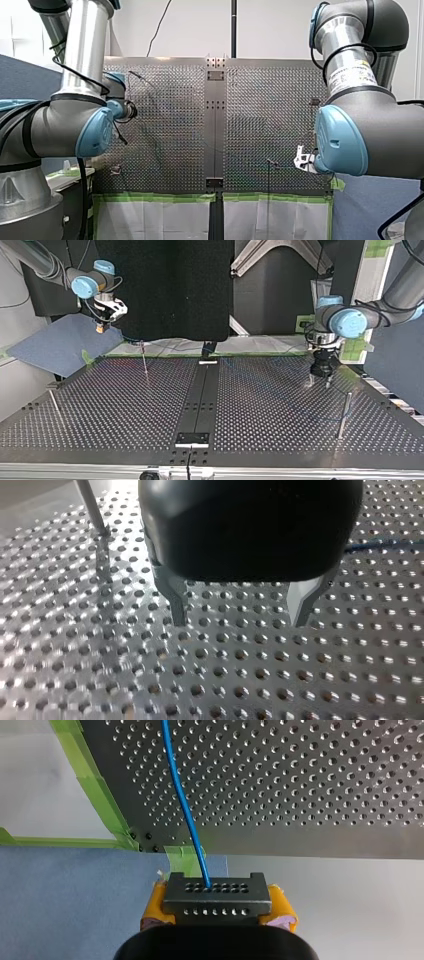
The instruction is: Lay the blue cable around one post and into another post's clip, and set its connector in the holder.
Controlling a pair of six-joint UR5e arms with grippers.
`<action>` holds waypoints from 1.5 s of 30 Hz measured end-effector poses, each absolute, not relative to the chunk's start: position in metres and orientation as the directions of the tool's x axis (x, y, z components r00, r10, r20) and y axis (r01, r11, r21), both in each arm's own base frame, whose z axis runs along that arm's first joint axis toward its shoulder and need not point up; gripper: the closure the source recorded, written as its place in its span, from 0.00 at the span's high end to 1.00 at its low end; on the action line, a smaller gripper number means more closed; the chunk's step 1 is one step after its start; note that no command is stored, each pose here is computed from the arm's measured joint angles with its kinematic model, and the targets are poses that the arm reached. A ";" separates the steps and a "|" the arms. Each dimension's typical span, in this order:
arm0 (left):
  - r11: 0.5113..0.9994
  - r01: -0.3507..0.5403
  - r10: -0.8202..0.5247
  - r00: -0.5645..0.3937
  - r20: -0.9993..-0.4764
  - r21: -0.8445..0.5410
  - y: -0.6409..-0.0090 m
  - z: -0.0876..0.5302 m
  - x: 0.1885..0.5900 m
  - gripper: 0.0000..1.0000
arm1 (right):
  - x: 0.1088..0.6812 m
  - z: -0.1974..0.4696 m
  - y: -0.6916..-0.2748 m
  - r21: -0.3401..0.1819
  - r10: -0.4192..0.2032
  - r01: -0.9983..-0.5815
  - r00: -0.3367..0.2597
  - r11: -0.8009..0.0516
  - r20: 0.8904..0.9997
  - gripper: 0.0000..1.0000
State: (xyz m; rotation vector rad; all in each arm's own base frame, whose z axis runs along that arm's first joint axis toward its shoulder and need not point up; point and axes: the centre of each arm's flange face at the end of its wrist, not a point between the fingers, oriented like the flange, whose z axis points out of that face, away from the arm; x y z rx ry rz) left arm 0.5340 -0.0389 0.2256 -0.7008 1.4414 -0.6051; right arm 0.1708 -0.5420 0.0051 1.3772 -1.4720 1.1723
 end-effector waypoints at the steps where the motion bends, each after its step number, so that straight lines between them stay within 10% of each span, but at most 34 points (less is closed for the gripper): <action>1: 0.659 -0.049 -0.749 0.048 -0.661 -0.750 -0.039 0.223 0.532 1.00 | 0.171 0.005 -0.542 -0.109 -0.266 -0.994 -0.100 -0.017 0.959 0.00; 45: 0.618 -0.144 -0.786 -0.095 -0.611 -0.773 -0.078 0.131 0.482 1.00 | 0.182 0.005 -0.538 -0.108 -0.275 -0.994 -0.093 -0.037 0.957 0.00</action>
